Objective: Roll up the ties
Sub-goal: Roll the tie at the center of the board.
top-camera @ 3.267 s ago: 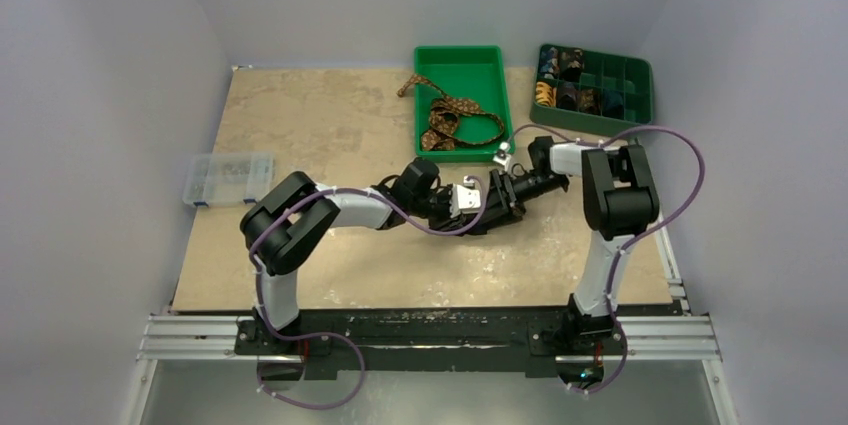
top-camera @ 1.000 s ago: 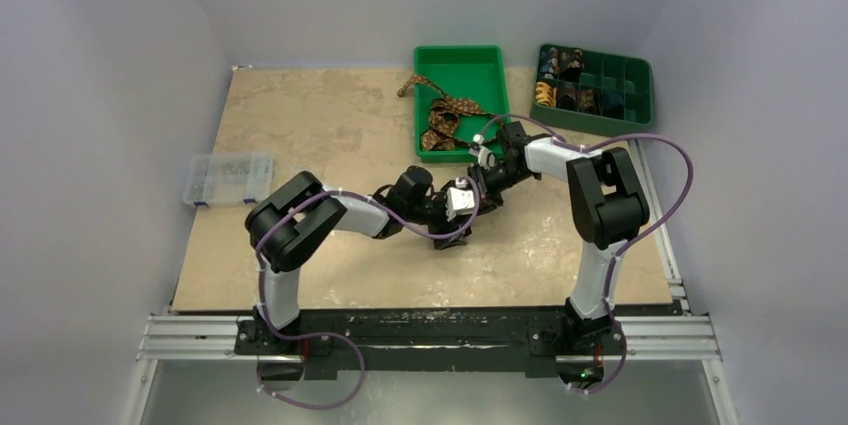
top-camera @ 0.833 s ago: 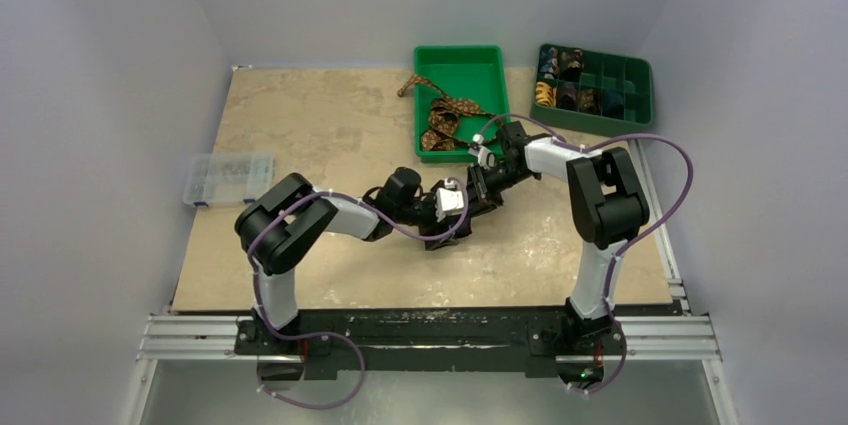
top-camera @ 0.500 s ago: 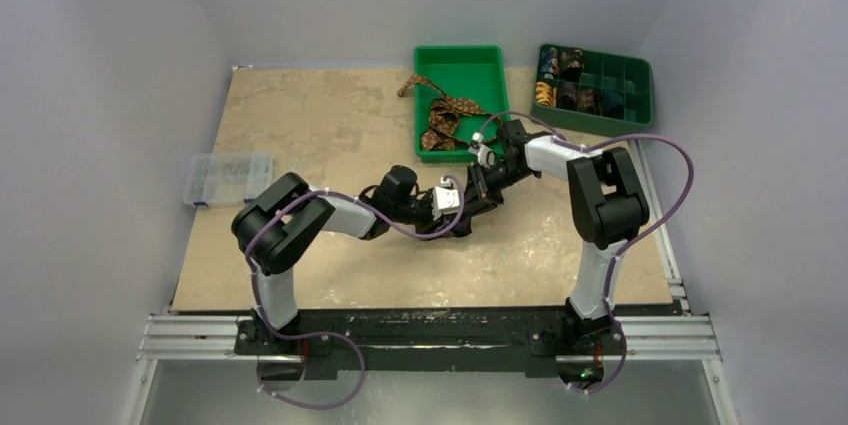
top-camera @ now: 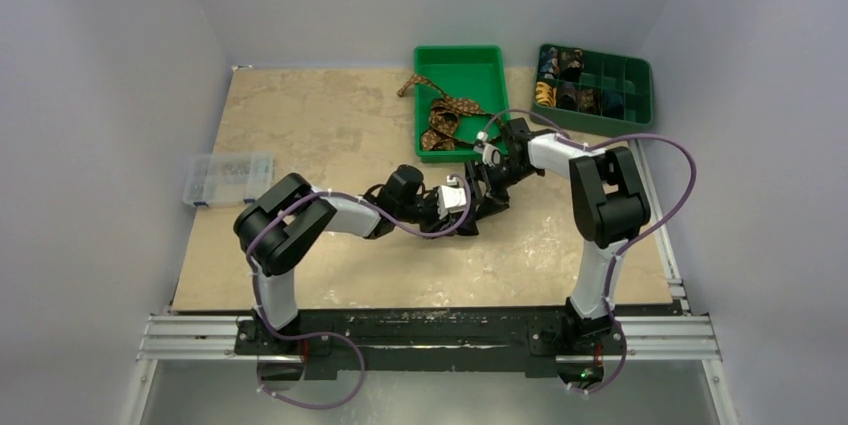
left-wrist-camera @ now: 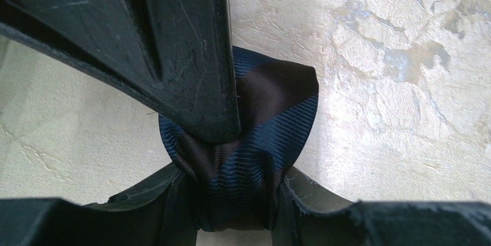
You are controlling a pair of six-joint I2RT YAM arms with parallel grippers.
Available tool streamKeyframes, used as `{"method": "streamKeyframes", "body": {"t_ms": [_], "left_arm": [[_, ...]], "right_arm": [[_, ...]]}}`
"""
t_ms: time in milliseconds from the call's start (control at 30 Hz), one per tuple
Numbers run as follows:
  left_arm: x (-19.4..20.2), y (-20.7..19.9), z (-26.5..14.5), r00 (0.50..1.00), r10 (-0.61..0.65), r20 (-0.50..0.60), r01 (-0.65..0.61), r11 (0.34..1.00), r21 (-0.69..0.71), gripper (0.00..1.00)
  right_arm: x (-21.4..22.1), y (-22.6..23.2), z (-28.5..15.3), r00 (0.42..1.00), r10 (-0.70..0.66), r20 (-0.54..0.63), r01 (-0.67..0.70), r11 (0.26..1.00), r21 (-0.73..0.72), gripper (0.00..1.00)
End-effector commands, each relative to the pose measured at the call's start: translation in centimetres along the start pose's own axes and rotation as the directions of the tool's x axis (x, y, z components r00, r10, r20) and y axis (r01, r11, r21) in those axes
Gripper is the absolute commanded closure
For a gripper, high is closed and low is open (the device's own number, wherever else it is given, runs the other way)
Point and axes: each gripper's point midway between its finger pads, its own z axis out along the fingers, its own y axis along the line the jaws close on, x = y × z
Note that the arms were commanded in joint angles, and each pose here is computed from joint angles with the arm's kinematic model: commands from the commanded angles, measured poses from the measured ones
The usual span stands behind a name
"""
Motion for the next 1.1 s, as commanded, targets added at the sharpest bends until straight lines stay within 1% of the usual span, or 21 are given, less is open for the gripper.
{"method": "streamKeyframes", "body": {"t_ms": [0,33,67,100,167,233,300,367,500,567,633,700,800,867,933,1033,1067], "left_arm": [[1.2,-0.2,0.9,0.998,-0.032,-0.048,0.031,0.999,-0.022,0.85],[1.3,-0.2,0.9,0.998,-0.039,-0.052,0.038,0.999,-0.027,0.85],[1.4,-0.2,1.0,0.997,-0.046,-0.054,0.044,0.999,-0.030,0.85],[1.4,-0.2,1.0,0.997,-0.049,-0.053,0.047,0.998,-0.031,0.85],[1.5,-0.2,1.0,0.997,-0.050,-0.054,0.049,0.998,-0.031,0.86],[1.6,-0.2,1.1,0.997,-0.050,-0.053,0.049,0.998,-0.030,0.86],[1.5,-0.1,1.2,0.997,-0.051,-0.052,0.049,0.998,-0.029,0.86],[1.5,0.0,1.3,0.997,-0.056,-0.054,0.054,0.998,-0.030,0.86],[1.2,0.2,1.7,0.997,-0.053,-0.051,0.051,0.998,-0.028,0.86],[1.0,0.2,1.9,0.997,-0.051,-0.052,0.049,0.998,-0.028,0.84],[1.0,0.1,2.1,0.997,-0.047,-0.055,0.045,0.999,-0.030,0.81],[0.9,0.2,2.2,0.997,-0.045,-0.064,0.043,0.998,-0.039,0.79],[0.7,0.4,2.3,0.997,-0.050,-0.066,0.047,0.998,-0.049,0.76],[0.5,0.4,2.2,0.997,-0.057,-0.060,0.054,0.997,-0.052,0.69],[0.1,0.2,1.9,0.997,-0.058,-0.049,0.056,0.997,-0.045,0.59],[-0.5,-0.1,1.3,0.998,-0.058,-0.024,0.057,0.998,-0.034,0.43],[-0.7,-0.1,1.1,0.998,-0.054,-0.014,0.054,0.998,-0.031,0.37]], "right_arm": [[0.5,0.0,0.5,0.999,0.039,-0.016,-0.039,0.999,-0.037,0.22],[0.4,0.5,0.4,0.999,0.034,-0.013,-0.035,0.998,-0.061,0.09],[0.5,0.8,0.3,0.999,0.034,-0.014,-0.035,0.996,-0.081,0.03],[0.7,1.1,0.2,0.999,0.035,-0.018,-0.037,0.994,-0.100,0.01],[1.0,1.2,-0.1,0.999,0.037,-0.016,-0.039,0.991,-0.127,0.01],[1.0,0.8,0.0,0.999,0.036,-0.011,-0.037,0.993,-0.115,0.09],[0.9,0.6,0.4,0.999,0.039,-0.010,-0.040,0.992,-0.119,0.22],[0.9,0.2,0.7,0.999,0.032,-0.012,-0.033,0.994,-0.106,0.29],[0.4,0.2,1.1,0.999,0.039,-0.003,-0.039,0.994,-0.101,0.31],[0.3,0.0,1.4,0.999,0.046,-0.001,-0.046,0.994,-0.100,0.35],[0.2,-0.2,1.9,0.998,0.060,-0.008,-0.061,0.994,-0.095,0.37],[-0.1,-0.1,2.1,0.999,0.046,-0.007,-0.046,0.995,-0.093,0.40],[0.0,-0.2,2.3,0.999,0.039,-0.014,-0.041,0.995,-0.093,0.57],[0.1,-0.6,2.2,0.999,0.031,-0.015,-0.032,0.997,-0.075,0.68],[0.1,-0.8,2.1,0.999,0.031,-0.007,-0.032,0.997,-0.072,0.82],[0.0,-1.1,1.8,0.999,0.032,-0.004,-0.032,0.998,-0.058,1.00],[0.0,-1.3,1.8,0.999,0.033,-0.004,-0.034,0.998,-0.053,1.00]]}}
